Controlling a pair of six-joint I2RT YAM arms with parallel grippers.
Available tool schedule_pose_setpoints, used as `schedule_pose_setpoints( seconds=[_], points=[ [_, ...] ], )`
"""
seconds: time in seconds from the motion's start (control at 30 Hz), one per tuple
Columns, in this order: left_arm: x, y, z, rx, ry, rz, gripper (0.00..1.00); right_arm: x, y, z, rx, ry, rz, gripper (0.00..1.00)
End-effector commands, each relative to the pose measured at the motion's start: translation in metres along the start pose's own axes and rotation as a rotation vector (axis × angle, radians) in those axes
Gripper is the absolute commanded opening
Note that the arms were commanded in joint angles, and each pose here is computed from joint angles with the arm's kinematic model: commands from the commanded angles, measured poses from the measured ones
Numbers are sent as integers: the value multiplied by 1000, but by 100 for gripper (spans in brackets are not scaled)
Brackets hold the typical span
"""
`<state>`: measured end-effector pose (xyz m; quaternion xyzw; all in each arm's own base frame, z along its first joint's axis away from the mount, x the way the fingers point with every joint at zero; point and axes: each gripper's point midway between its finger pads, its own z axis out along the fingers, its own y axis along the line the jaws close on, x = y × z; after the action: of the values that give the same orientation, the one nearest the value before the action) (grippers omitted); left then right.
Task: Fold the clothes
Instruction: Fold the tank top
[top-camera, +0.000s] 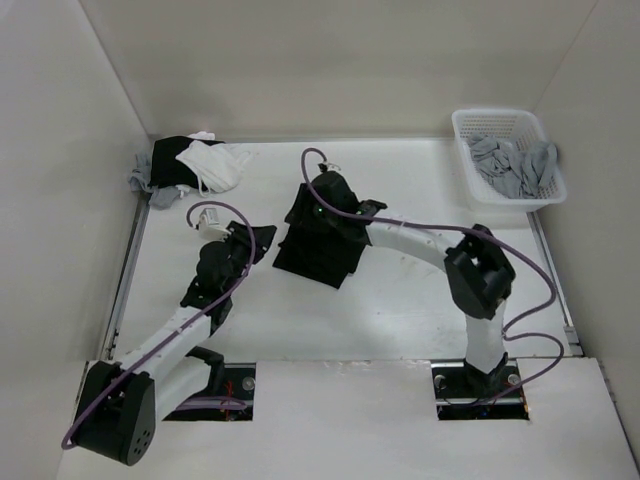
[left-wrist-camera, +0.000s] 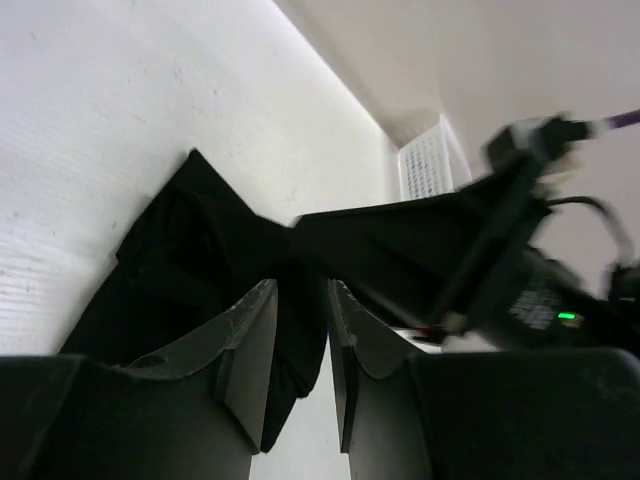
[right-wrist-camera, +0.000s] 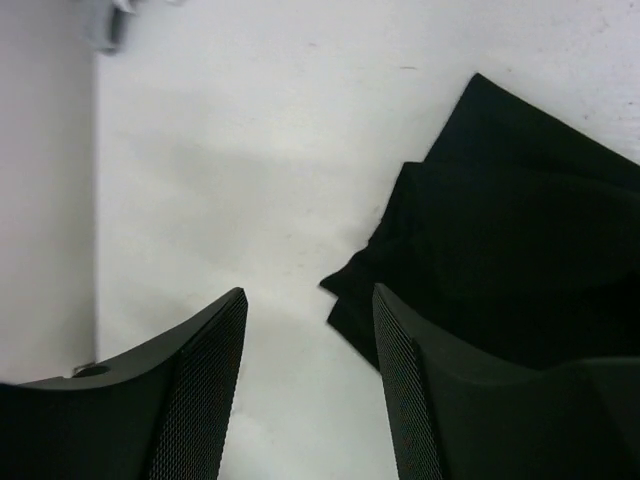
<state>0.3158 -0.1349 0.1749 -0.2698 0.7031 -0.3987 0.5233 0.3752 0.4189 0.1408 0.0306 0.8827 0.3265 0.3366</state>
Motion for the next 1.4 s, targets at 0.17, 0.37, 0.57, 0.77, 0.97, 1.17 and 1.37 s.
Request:
schedule_pose_setpoints(
  seconds=[0.17, 0.37, 0.57, 0.77, 0.97, 1.17, 1.37],
  points=[
    [46, -48, 30, 76, 105, 103, 27, -43, -42, -68, -67, -156, 35, 17],
    [81, -47, 58, 48, 154, 155, 27, -19, -71, -43, -27, -27, -36, 13],
    [93, -2, 76, -70, 132, 146, 26, -3, -78, -20, -3, 45, -55, 12],
    [92, 67, 69, -240, 135, 71, 26, 12, -72, 7, -11, 86, -61, 11],
    [92, 86, 52, -283, 142, 63, 25, 14, -73, 29, 1, 101, -51, 10],
    [91, 94, 41, -293, 150, 58, 26, -2, -65, 50, -16, 70, -36, 10],
    [87, 91, 34, -276, 143, 46, 26, -66, -56, 73, -82, -52, 83, 11]
  ],
)
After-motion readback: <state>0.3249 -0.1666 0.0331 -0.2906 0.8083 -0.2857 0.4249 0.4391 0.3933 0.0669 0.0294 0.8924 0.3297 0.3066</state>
